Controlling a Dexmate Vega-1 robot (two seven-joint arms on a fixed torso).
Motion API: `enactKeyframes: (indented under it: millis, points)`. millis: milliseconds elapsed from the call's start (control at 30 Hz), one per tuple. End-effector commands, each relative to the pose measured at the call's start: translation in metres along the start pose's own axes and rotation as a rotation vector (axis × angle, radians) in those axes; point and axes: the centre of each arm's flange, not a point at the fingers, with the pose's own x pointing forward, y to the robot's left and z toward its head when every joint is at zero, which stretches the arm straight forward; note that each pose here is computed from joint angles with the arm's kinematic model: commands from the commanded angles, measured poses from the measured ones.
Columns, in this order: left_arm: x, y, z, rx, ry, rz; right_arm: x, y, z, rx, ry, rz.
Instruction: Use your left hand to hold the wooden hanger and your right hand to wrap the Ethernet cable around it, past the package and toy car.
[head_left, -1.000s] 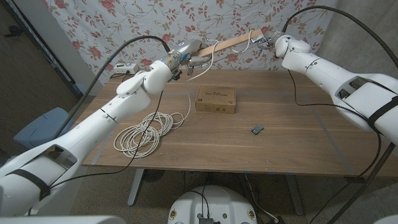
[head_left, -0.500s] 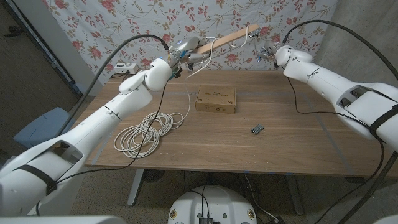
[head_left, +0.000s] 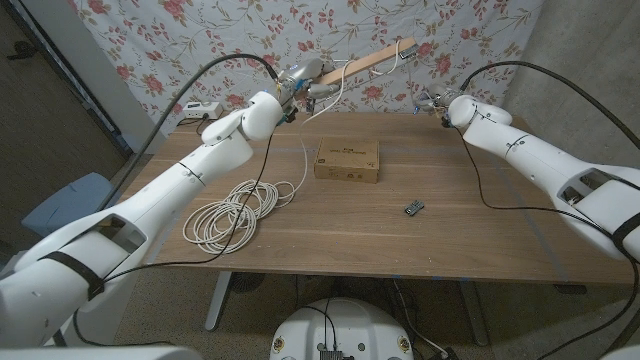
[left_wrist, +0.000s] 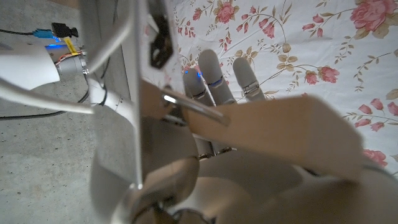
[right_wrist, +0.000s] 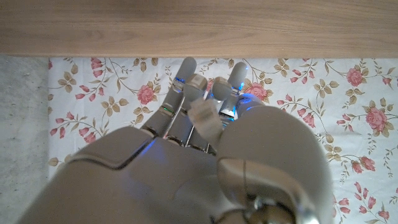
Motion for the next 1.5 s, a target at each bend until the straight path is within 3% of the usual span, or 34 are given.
enactKeyframes:
  millis: [33, 300, 667, 733, 1000, 1267, 1500]
  points:
    - [0.014, -0.007, -0.003, 0.025, 0.063, -0.061, -0.032, 0.02, -0.027, 0.114, 0.004, 0.019]
    - [0.019, -0.008, -0.005, 0.052, 0.087, -0.059, -0.063, 0.026, -0.034, 0.194, -0.031, 0.019]
    - [0.023, -0.016, -0.004, 0.087, 0.095, -0.072, -0.107, 0.026, -0.022, 0.225, -0.112, 0.028]
    - [0.023, -0.016, -0.004, 0.087, 0.095, -0.073, -0.111, 0.025, -0.021, 0.225, -0.118, 0.026]
    - [0.024, -0.017, -0.004, 0.107, 0.099, -0.081, -0.137, 0.014, -0.011, 0.218, -0.16, -0.009]
    - [0.023, -0.017, -0.004, 0.108, 0.1, -0.067, -0.157, 0.008, 0.003, 0.2, -0.204, -0.01]
    - [0.024, -0.016, -0.004, 0.085, 0.092, -0.046, -0.16, 0.013, 0.021, 0.182, -0.251, 0.015]
